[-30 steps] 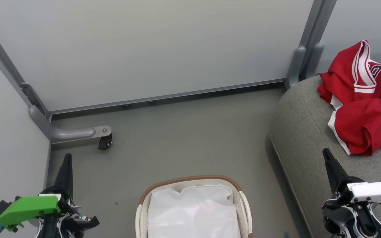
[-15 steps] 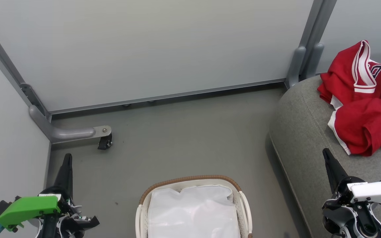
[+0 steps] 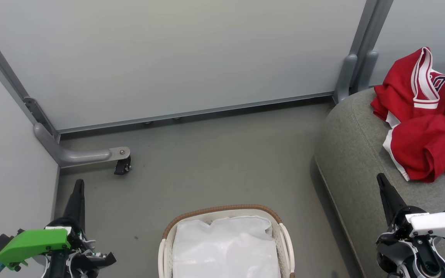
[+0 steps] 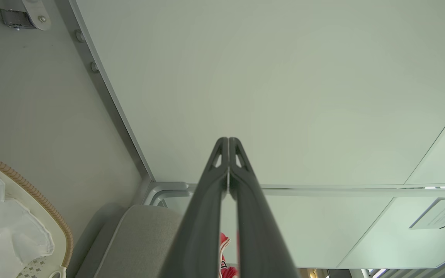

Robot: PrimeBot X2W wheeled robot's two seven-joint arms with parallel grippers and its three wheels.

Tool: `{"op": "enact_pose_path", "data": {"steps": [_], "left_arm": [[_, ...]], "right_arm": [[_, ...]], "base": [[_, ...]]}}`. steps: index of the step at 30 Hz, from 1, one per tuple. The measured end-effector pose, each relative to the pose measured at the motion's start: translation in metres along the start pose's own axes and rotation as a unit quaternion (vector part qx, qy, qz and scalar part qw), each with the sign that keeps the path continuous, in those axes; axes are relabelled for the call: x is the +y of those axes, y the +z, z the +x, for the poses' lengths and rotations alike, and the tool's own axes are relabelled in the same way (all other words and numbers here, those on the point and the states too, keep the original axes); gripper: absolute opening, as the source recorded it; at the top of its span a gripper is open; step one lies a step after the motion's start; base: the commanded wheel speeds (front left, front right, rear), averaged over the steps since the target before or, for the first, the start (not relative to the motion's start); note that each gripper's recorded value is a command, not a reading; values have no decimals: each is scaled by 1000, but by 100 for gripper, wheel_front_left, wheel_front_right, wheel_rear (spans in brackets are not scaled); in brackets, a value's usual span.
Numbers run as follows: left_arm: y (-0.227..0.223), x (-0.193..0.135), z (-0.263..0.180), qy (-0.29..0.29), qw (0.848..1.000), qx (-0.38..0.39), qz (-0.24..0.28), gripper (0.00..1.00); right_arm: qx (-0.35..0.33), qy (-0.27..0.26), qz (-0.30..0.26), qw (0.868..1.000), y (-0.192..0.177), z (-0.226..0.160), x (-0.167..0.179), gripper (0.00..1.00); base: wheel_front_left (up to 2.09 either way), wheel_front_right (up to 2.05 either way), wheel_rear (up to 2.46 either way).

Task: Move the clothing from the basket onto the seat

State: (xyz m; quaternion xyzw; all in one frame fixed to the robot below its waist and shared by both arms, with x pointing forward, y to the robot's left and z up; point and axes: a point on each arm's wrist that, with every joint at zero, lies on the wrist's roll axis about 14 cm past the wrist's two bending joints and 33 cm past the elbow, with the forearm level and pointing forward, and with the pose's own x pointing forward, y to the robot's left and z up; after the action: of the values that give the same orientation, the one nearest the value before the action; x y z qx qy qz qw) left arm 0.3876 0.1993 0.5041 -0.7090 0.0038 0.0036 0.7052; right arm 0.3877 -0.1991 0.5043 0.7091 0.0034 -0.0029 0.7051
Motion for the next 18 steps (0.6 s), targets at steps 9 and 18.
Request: {"op": "enact_pose_path", "data": {"steps": [9,18], "left_arm": [[0,0,0,0,1000,0,0,0],[0,0,0,0,1000,0,0,0]], "right_arm": [[0,0,0,1000,0,0,0,0],[0,0,0,1000,0,0,0,0]], "base": [[0,0,0],[0,0,0]]}}
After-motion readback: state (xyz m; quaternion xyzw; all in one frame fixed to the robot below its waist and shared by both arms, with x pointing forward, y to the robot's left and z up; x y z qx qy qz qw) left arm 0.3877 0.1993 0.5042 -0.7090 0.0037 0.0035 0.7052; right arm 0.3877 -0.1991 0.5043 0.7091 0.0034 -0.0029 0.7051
